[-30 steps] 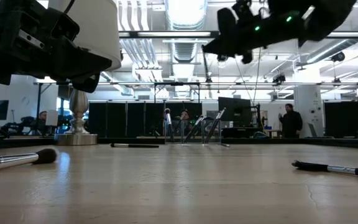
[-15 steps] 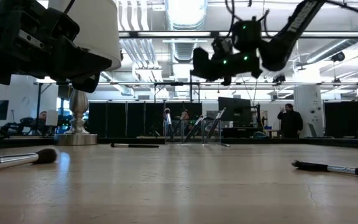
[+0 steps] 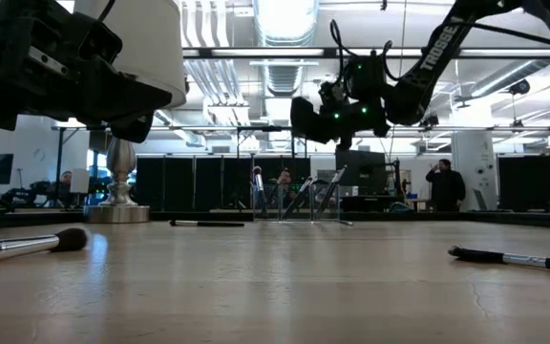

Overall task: Put items in baskets/containers
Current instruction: Put the eyeshadow brush into the transparent organizer

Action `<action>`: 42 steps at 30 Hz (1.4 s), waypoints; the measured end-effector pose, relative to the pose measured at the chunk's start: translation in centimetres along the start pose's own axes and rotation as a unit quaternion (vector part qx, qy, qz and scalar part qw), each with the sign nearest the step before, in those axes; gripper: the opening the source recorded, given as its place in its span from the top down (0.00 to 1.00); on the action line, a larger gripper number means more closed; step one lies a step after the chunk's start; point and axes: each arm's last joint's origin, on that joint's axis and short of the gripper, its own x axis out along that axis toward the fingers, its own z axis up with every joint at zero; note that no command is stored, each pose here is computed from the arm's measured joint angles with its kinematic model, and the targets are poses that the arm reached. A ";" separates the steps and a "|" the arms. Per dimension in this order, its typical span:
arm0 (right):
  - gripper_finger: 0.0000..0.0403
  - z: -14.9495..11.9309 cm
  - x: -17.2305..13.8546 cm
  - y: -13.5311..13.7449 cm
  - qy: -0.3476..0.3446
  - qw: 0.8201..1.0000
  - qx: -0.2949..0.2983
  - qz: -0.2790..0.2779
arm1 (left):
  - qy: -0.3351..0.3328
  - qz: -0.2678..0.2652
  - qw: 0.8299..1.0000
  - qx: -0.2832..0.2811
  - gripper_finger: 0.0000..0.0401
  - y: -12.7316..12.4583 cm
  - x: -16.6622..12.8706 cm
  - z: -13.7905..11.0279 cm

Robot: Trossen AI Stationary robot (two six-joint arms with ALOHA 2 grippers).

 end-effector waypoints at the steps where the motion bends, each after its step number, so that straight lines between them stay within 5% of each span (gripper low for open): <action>1: 0.98 -0.3 0.1 0.0 0.004 1.000 0.003 -0.001 | 0.000 0.000 1.000 0.000 1.00 0.0 0.0 0.0; 15: 0.97 -2.0 0.9 -0.3 0.037 0.999 0.004 -0.009 | 0.000 0.000 1.000 0.000 1.00 0.0 0.0 0.0; 30: 0.76 -0.7 0.5 0.1 0.075 0.997 0.020 -0.014 | 0.001 0.000 1.000 -0.001 1.00 0.0 0.0 0.0; 36: 0.87 -1.5 -2.1 2.3 0.189 0.980 -0.055 -0.012 | 0.002 0.000 1.000 -0.001 1.00 0.0 0.0 0.0; 42: 0.97 -2.6 -7.4 5.8 0.199 0.978 -0.067 -0.020 | 0.002 0.000 1.000 -0.008 1.00 0.0 0.0 0.0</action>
